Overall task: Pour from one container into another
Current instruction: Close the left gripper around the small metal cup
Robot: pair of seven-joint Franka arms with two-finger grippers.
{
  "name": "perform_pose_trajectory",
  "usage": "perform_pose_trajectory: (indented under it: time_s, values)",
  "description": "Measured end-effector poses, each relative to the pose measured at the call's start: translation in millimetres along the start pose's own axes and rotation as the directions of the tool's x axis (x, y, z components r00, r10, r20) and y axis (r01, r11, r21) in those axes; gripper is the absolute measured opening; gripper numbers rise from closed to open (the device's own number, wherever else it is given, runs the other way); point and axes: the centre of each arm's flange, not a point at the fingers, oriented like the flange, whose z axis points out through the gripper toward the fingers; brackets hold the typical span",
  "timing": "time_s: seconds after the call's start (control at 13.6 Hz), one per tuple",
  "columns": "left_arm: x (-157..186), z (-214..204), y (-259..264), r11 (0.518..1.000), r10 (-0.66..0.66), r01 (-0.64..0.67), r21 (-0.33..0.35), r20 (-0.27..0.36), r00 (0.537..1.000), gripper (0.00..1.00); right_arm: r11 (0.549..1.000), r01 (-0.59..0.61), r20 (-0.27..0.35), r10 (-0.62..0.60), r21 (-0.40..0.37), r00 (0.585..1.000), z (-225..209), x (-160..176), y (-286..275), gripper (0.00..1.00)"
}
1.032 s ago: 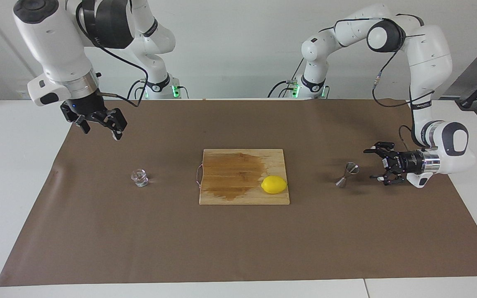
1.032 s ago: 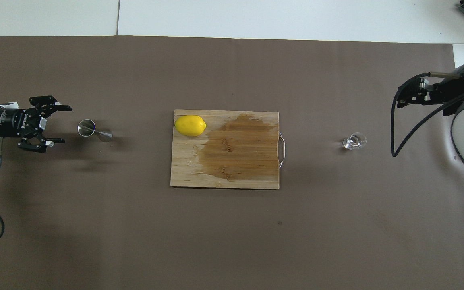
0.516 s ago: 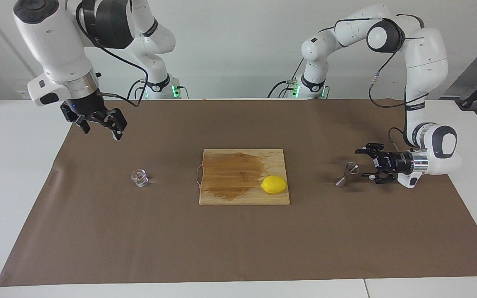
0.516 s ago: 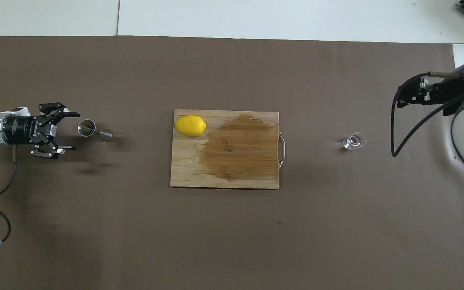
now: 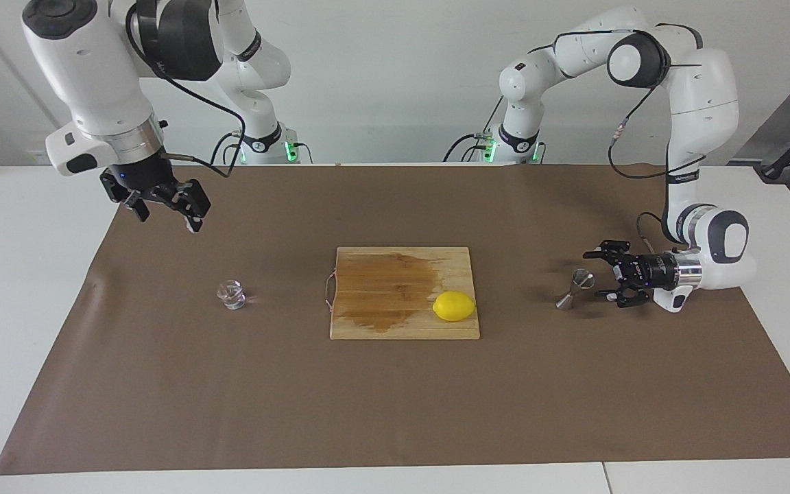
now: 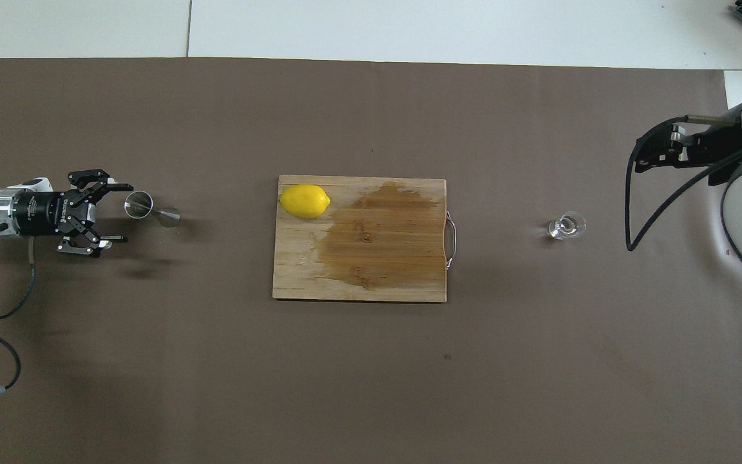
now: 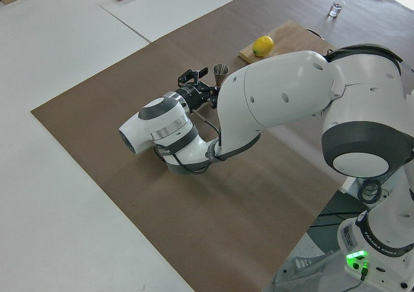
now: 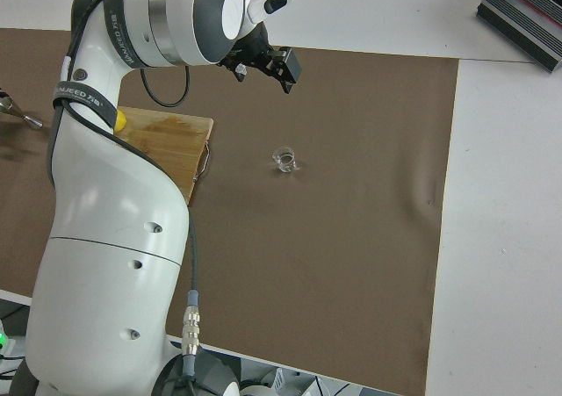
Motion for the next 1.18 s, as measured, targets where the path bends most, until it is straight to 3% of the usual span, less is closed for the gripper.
perform_pose_trajectory:
  time_s: [0.29,0.74,1.18]
  values:
    - [5,4,0,1.000,0.002,-0.002,-0.008,0.000,1.000,1.00,1.000,0.000,0.000,0.000,0.000,1.000,0,0,0,1.00]
    - [6,15,2,0.999,0.034,-0.032,-0.043,0.054,0.998,1.00,1.000,0.000,0.000,0.000,0.000,1.000,0,0,0,1.00]
    - [14,22,2,0.994,0.085,-0.081,-0.068,0.052,0.995,1.00,1.000,0.000,0.000,0.000,0.000,1.000,0,0,0,1.00]
